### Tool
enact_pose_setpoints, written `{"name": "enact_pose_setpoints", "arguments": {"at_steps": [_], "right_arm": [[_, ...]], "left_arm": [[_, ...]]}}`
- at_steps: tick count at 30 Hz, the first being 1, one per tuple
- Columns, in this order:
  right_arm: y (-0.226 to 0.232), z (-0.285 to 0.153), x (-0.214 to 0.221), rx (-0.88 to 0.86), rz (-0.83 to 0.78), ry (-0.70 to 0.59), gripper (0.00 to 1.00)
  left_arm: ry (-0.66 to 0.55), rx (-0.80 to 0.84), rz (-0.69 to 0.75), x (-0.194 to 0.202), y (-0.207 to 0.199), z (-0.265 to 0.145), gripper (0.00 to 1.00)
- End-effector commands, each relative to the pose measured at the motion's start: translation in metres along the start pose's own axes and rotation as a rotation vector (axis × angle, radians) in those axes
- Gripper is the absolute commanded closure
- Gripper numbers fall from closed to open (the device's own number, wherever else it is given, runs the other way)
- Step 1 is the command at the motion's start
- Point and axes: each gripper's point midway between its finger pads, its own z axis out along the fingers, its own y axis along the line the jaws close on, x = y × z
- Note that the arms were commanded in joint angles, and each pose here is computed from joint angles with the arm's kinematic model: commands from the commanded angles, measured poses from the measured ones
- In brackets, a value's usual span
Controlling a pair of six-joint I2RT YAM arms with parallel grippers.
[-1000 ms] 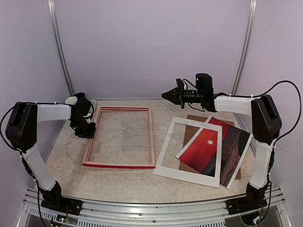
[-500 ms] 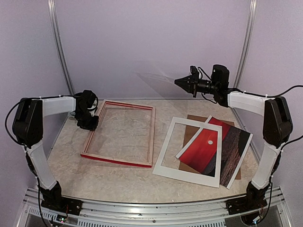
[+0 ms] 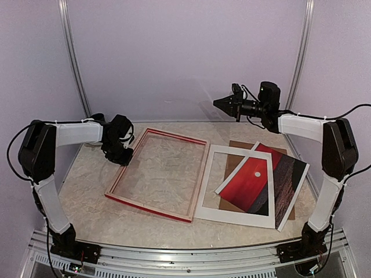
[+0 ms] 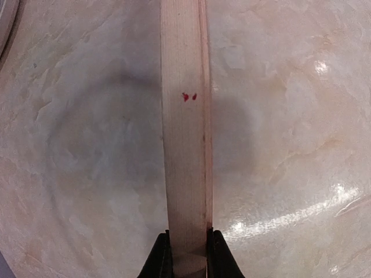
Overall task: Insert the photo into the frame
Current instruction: Place the frame body at the center of the board.
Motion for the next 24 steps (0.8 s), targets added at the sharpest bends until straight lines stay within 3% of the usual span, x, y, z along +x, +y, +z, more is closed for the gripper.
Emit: {"name": "enact_pose_setpoints", "arguments": {"at_steps": [1, 14, 24], "right_arm": [[0.017, -0.007, 0.001, -0.042, -0.039, -0.002, 1.00], [0.011, -0.009, 0.005, -0.024, -0.030, -0.007, 1.00], [-0.005, 0.001, 0.018, 0.007, 0.003, 0.018, 1.00]], "left_arm": [[0.056, -0.070, 0.117, 0.018, 0.001, 0.002, 1.00], [0.097, -0.034, -0.101, 0.041, -0.009, 0.014, 1.00], [0.097, -0.010, -0.164, 0.050, -0.008, 0.019, 1.00]]}}
